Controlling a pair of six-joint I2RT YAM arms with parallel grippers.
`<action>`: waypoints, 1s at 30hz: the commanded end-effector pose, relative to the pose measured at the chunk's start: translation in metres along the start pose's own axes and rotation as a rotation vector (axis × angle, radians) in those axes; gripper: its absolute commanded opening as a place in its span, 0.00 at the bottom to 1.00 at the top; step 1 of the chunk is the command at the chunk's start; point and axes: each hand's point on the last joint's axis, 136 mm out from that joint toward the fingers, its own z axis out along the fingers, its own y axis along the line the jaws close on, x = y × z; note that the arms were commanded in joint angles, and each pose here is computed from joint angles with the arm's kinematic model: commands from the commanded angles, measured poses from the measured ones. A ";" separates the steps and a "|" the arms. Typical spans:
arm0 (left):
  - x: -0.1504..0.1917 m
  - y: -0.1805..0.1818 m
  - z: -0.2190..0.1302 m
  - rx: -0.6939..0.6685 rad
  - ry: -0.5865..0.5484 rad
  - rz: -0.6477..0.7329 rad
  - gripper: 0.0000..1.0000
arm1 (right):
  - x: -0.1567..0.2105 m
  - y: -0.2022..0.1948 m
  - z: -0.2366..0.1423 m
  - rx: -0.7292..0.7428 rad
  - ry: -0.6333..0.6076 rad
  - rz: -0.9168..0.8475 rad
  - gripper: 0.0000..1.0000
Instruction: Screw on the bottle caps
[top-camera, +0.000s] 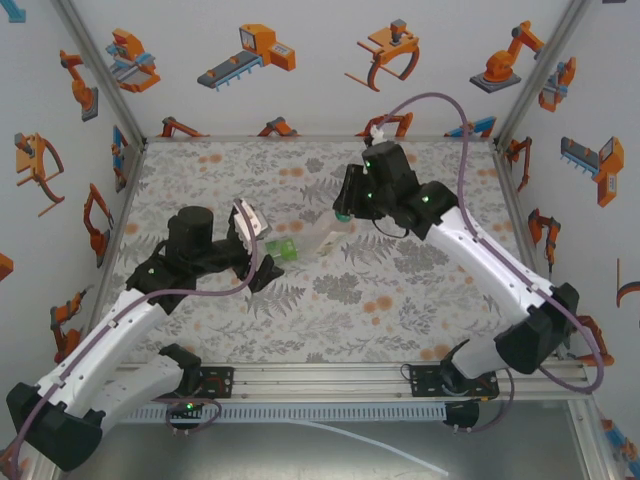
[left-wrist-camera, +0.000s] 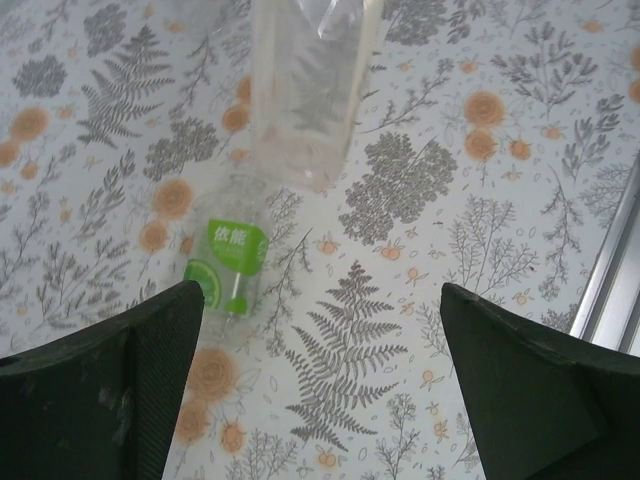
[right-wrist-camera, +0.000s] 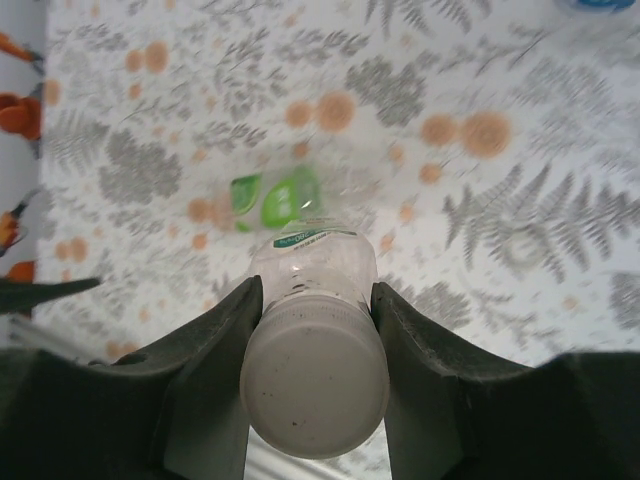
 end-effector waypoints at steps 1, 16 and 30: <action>0.000 0.027 -0.008 -0.102 0.038 -0.127 0.94 | -0.027 -0.015 0.016 0.078 -0.032 -0.129 0.24; 0.051 0.077 -0.007 -0.263 0.105 -0.288 0.92 | -0.103 -0.044 0.137 0.205 -0.066 -0.321 0.23; 0.051 0.071 0.007 -0.175 0.116 -0.298 0.92 | -0.092 -0.075 0.173 0.311 -0.038 -0.300 0.27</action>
